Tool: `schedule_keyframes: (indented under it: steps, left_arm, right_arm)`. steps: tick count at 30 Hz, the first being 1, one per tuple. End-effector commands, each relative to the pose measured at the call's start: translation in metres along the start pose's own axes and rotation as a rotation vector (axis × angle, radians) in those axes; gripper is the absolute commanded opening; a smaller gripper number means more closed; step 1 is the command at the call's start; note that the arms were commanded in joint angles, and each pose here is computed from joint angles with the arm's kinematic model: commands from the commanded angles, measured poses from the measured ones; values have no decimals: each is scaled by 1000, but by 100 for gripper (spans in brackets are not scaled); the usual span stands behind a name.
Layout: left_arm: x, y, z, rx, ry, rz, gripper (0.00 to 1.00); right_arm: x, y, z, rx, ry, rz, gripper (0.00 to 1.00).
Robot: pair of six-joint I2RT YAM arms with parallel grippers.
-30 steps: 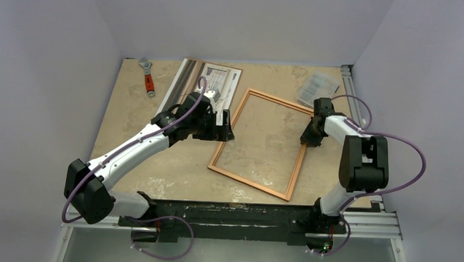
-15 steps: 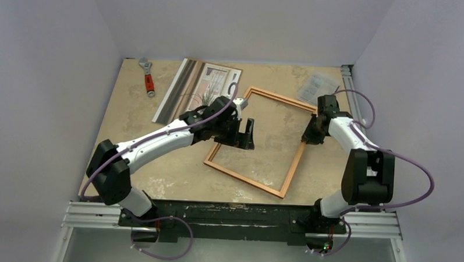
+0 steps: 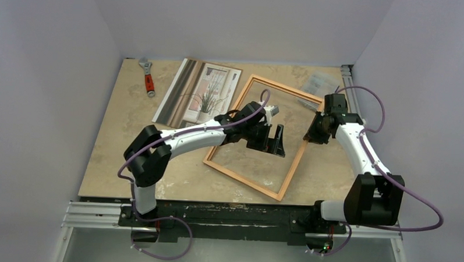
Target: Put the photo into the frame
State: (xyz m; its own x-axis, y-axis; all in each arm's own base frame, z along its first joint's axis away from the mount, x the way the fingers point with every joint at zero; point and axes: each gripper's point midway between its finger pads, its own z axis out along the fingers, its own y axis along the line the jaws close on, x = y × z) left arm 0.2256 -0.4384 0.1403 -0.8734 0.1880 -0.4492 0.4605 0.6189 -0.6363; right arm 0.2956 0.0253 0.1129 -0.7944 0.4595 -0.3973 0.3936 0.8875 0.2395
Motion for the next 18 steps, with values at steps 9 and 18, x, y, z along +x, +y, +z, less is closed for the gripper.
schedule_keyframes:
  steps: [9, 18]
  left_arm:
    - [-7, -66, 43, 349, 9, -14, 100]
    - [4, -69, 64, 348, 57, 2, 96]
  right_arm:
    - [-16, 39, -39, -176, -34, 29, 0]
    - [-12, 47, -43, -220, -9, 52, 0]
